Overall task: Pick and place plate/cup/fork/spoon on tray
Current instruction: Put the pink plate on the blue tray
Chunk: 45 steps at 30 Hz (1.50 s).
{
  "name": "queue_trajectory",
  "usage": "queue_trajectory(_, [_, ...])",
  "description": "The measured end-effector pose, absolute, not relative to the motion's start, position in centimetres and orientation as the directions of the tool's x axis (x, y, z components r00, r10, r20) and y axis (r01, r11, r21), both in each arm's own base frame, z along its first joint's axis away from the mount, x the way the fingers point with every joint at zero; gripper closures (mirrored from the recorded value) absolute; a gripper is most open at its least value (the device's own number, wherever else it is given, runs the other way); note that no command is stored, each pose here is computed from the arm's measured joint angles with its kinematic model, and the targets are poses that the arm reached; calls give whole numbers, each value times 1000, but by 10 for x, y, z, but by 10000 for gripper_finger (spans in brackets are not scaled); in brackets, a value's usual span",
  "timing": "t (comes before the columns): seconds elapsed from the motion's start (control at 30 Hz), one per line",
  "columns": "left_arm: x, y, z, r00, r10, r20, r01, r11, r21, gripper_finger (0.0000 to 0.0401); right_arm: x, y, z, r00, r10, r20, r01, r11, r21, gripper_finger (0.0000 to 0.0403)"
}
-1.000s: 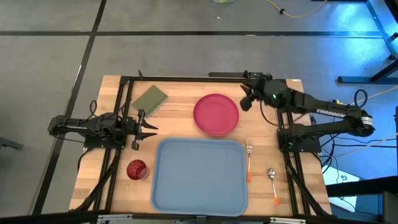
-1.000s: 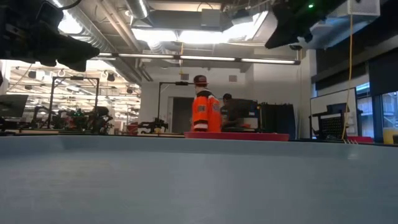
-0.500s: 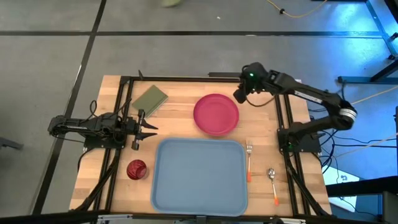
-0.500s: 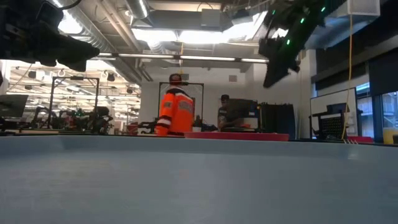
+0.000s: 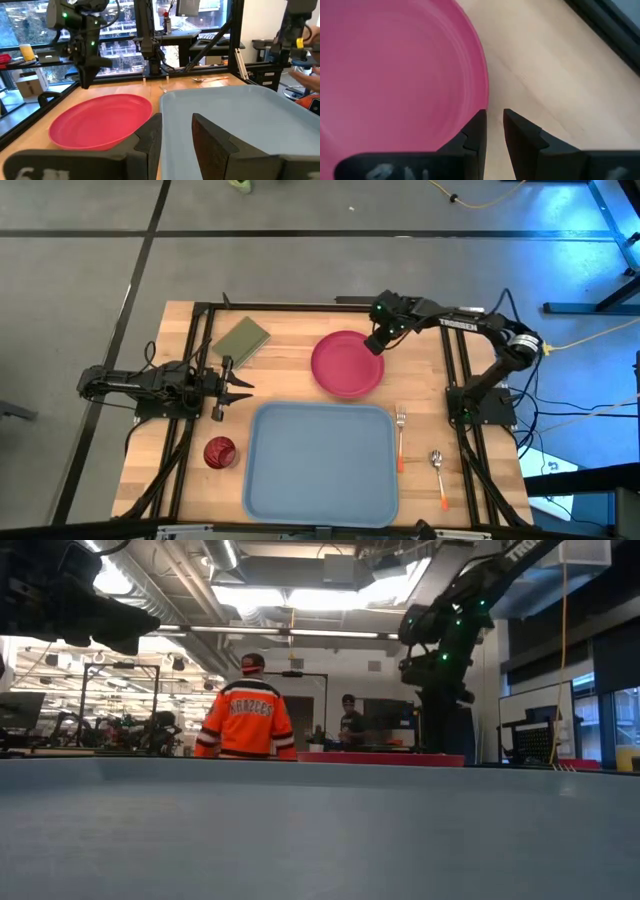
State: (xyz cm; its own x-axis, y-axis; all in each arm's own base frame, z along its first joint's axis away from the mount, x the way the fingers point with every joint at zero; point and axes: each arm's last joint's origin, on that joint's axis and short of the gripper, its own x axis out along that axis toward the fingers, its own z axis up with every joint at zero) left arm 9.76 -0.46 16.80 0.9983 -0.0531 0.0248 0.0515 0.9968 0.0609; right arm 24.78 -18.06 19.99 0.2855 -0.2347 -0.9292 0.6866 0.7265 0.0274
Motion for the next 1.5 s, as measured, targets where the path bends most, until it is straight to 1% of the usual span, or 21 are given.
queue_trajectory(0.13, [98, -5, 168, 998, -53, 25, 51, 997, 61, 301, 250, -182, 190, 260, -209, -943, 686, 727, 28, 333])
queue_trajectory(0.3, [98, -5, 168, 998, -53, 25, 51, 997, 61, 301, 252, -181, 185, 287, -139, -948, 666, 740, 93, 333])
queue_trajectory(0.47, [98, -5, 168, 998, -53, 25, 51, 997, 61, 301, 253, -181, 183, 297, -115, -948, 659, 743, 116, 333])
queue_trajectory(1.27, [98, -5, 168, 998, -53, 25, 51, 997, 61, 301, 254, -180, 183, 297, -115, -948, 675, 728, 123, 333])
queue_trajectory(1.4, [98, -5, 168, 998, -53, 25, 51, 997, 61, 301, 254, -179, 183, 301, -108, -947, 702, 697, 144, 333])
queue_trajectory(1.5, [98, -5, 168, 998, -53, 25, 51, 997, 61, 301, 254, -179, 183, 301, -108, -948, 707, 692, 146, 333])
